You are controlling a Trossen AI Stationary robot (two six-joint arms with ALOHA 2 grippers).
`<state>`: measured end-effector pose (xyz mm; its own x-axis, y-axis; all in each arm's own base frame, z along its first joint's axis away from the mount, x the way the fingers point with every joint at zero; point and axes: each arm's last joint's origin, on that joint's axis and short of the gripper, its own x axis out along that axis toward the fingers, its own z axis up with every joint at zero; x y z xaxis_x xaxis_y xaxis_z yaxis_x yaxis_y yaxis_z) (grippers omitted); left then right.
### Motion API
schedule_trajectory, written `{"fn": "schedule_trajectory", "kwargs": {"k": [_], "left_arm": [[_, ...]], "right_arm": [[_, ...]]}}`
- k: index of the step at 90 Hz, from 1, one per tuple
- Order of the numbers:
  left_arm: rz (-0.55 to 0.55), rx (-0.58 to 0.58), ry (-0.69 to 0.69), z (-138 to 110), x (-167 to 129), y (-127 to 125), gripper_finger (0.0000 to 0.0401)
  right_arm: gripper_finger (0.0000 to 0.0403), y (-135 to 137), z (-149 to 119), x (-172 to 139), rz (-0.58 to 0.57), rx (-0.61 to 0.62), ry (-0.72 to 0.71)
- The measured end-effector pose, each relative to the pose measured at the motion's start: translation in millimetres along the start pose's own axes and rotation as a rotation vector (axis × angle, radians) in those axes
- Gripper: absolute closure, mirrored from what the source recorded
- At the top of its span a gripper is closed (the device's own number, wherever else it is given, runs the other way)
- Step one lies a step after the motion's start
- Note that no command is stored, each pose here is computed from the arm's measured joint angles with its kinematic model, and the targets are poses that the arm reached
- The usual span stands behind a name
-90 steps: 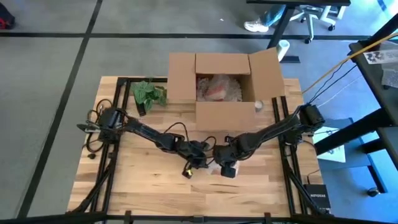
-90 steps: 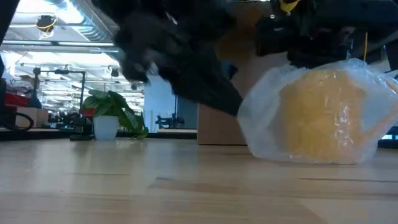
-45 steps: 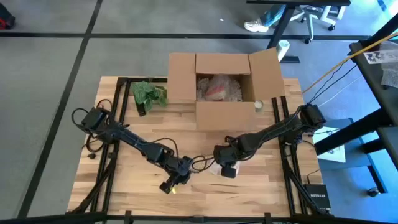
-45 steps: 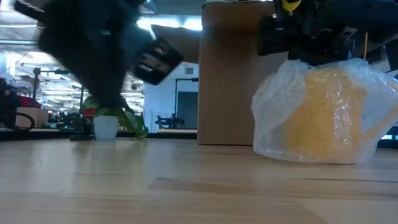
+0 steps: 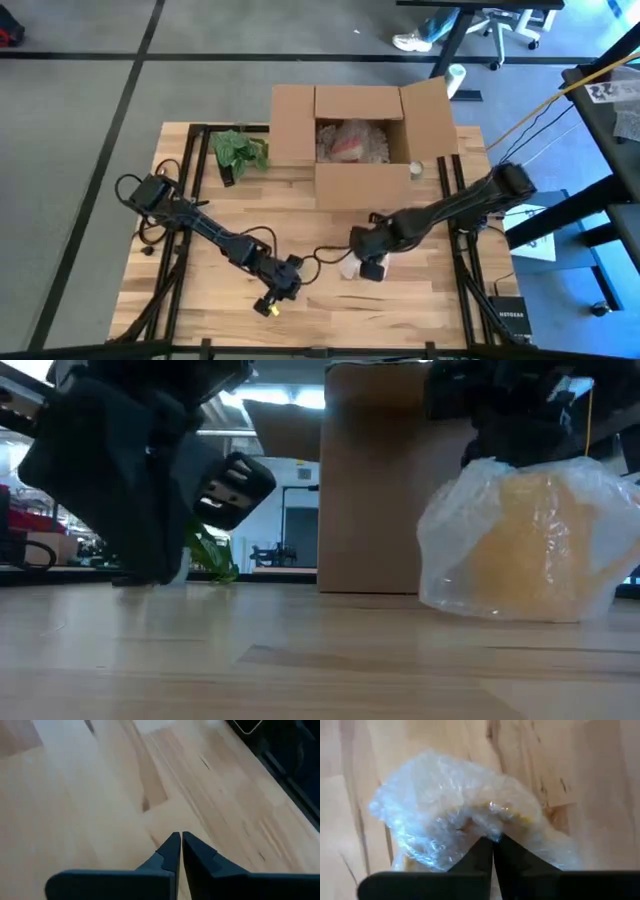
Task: Wrap mug
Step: Wrap the yellow mug with the bubble wrap
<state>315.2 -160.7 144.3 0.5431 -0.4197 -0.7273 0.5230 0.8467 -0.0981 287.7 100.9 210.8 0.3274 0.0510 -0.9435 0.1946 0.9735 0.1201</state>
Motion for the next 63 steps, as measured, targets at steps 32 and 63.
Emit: {"fn": "schedule_trajectory", "kwargs": {"k": [32,63], "left_arm": [[0.023,0.104,-0.131,11.2,-0.9,1.8,0.0401],[0.014,0.109,-0.093,12.8,-15.2,-6.3,0.0401]], "right_arm": [[0.0403,14.8,-5.1,-10.9,-0.053,-0.025,-0.013],[0.0403,-1.3,-18.1,26.9,0.043,0.032,-0.022]]}}
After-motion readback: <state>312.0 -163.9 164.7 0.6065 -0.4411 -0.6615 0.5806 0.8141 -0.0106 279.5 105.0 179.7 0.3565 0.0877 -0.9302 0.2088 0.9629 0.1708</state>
